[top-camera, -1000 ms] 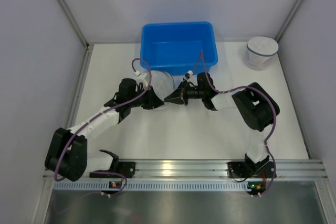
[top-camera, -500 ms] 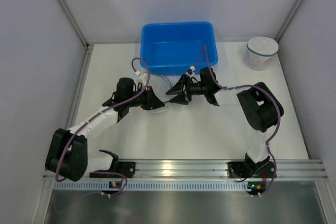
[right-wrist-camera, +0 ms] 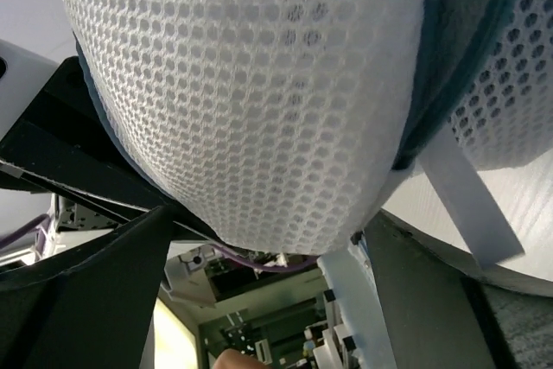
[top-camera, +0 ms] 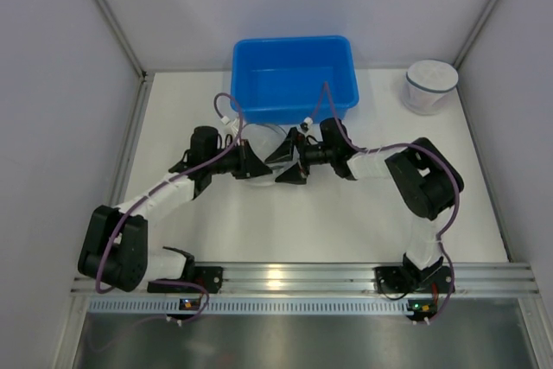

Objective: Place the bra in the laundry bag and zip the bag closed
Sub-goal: Zip the zipper on the laundry bag.

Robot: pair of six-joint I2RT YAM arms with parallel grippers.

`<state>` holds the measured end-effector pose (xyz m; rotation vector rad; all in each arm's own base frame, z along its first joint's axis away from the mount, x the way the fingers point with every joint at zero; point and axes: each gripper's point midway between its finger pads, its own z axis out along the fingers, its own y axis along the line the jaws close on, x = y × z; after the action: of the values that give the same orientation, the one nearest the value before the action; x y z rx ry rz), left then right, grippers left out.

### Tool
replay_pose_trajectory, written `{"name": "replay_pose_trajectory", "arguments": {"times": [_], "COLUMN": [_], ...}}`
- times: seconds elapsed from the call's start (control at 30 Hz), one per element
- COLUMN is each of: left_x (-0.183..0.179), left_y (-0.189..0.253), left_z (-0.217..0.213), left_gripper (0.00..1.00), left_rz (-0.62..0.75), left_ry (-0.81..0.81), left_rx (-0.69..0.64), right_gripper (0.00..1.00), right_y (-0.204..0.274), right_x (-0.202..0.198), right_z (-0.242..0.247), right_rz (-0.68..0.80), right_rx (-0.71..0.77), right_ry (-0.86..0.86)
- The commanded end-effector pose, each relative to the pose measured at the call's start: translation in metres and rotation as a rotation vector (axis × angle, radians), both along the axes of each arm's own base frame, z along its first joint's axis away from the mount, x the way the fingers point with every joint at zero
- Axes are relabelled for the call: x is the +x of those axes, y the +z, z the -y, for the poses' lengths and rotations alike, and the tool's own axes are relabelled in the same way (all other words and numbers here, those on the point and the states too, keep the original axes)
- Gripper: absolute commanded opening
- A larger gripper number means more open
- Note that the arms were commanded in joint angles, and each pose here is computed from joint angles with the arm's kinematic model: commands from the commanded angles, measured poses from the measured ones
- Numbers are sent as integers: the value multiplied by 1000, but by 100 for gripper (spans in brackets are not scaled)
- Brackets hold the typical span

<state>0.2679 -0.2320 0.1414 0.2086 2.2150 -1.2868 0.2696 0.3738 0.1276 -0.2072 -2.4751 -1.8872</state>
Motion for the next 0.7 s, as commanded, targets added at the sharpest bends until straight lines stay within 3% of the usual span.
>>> {"name": "replay_pose_trajectory", "arguments": {"times": [0.0, 0.1, 0.13, 0.2, 0.23, 0.3, 0.33, 0.67], "left_x": [4, 0, -2, -6, -8, -14, -16, -33], "left_y": [20, 18, 19, 19, 21, 20, 19, 20], "left_z": [7, 7, 8, 8, 9, 8, 7, -2], "left_gripper": [0, 0, 0, 0, 0, 0, 0, 3], "left_rz": [52, 40, 36, 24, 25, 6, -3, -26], "left_ry": [-34, -44, -56, -68, -77, -97, -102, -152], "left_rx": [-62, -68, -73, -83, -87, -85, -86, -74], "right_gripper": [90, 83, 69, 51, 34, 17, 3, 0], "right_y": [2, 2, 0, -5, -8, -14, -19, -22], "right_x": [11, 20, 21, 28, 30, 37, 41, 72], "right_z": [-13, -17, -17, -15, -13, -7, -4, 15], "right_rz": [5, -6, -18, -12, -2, 1, 11, 112], "right_rx": [19, 42, 36, 19, 7, -22, -46, -97], "right_ry": [-38, -78, -89, -122, -129, -156, -173, -247]}}
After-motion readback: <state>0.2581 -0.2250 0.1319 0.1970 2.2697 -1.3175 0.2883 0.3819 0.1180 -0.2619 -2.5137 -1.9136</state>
